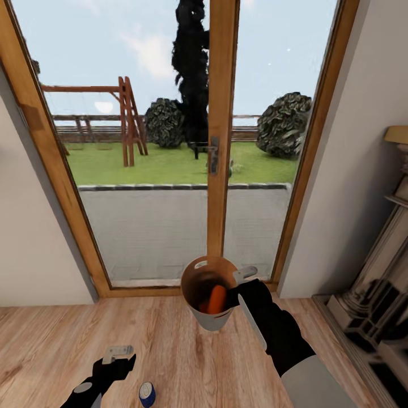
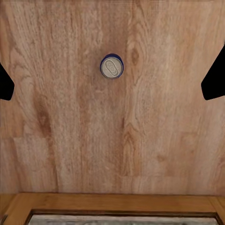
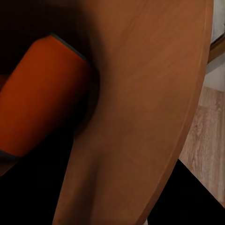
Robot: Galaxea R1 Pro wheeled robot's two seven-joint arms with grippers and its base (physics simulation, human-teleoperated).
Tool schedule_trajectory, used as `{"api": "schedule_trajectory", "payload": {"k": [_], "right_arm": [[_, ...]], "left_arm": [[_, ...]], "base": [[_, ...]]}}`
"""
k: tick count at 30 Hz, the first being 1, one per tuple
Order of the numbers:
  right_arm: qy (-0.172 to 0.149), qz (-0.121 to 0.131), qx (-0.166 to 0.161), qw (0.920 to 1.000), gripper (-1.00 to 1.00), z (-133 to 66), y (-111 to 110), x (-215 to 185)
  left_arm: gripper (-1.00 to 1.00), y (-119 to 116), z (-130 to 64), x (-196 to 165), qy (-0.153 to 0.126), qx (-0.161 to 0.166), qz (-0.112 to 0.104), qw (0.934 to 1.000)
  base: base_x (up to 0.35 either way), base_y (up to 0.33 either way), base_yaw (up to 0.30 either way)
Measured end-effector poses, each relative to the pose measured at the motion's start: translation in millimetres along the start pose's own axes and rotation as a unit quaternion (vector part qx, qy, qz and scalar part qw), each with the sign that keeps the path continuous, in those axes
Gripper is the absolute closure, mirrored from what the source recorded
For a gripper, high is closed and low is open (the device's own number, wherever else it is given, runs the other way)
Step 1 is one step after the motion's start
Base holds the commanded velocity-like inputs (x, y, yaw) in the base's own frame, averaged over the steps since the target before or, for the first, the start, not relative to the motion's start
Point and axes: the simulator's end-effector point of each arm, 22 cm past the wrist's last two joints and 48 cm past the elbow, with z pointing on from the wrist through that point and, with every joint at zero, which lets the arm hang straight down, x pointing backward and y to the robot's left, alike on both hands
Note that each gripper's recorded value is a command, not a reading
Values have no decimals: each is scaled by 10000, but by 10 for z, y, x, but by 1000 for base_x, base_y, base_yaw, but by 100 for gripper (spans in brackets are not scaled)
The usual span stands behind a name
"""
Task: Put the three can of soda from the living room inside the tash can in the kitchen.
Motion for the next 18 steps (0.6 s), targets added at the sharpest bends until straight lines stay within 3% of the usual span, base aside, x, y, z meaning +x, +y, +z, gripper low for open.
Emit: {"api": "schedule_trajectory", "payload": {"k": [9, 18], "right_arm": [[-1, -3, -1, 10000, 100, 0, 2, 0], [6, -33, 46, 10000, 100, 3, -19, 5]], "left_arm": [[-100, 14, 1, -59, -64, -13, 4, 10000], [-100, 25, 0, -63, -71, -20, 8, 10000]], "base": [[13, 0, 0], [181, 0, 0]]}}
